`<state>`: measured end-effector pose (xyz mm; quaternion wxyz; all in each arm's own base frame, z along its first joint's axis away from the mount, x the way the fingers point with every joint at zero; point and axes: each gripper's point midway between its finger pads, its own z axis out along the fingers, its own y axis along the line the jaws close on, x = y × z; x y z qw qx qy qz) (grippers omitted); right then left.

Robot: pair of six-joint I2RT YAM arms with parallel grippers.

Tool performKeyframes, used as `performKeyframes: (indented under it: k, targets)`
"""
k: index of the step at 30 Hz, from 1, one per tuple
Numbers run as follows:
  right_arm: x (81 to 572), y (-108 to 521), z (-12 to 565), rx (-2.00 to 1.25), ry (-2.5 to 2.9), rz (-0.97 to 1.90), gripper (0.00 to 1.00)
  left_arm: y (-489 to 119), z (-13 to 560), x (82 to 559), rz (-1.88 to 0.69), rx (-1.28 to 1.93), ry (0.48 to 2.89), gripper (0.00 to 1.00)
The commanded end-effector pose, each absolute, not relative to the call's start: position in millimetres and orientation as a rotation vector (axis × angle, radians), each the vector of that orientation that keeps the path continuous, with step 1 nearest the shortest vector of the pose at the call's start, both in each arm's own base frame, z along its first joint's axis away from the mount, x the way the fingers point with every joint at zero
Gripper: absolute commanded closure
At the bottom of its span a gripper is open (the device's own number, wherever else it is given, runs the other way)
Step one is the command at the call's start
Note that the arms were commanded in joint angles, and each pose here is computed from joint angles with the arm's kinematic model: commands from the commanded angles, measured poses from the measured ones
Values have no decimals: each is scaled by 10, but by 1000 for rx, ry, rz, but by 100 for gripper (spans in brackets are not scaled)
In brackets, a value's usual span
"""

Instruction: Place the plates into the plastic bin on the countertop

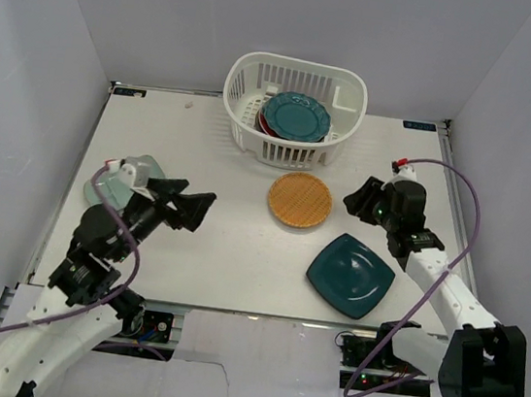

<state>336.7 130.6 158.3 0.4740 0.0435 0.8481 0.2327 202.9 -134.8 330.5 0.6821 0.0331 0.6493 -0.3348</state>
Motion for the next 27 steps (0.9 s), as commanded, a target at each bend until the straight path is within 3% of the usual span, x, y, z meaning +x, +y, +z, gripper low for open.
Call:
performKeyframes:
  k: [1, 4, 7, 10, 18, 27]
  targets:
    - [3155, 1301, 1604, 110, 2058, 666, 49, -1879, 2926, 2007, -945, 235, 1678, 2]
    - [3079, 1255, 1769, 111, 2007, 700, 49, -2316, 2591, 1905, -1189, 342, 1840, 2]
    - [3065, 1243, 2047, 88, 1945, 718, 50, -2530, 2306, 1842, -1365, 323, 1921, 10]
    - [2983, 1285, 2219, 45, 1935, 754, 50, -2626, 2011, 1844, -1414, 284, 2007, 15]
    - [2739, 1485, 2442, -80, 1889, 902, 49, -3310, 1611, 1616, -1543, 409, 2150, 15]
    - [2478, 1562, 2493, -154, 1840, 978, 48, -3908, 803, 1804, -1498, 376, 2362, 18]
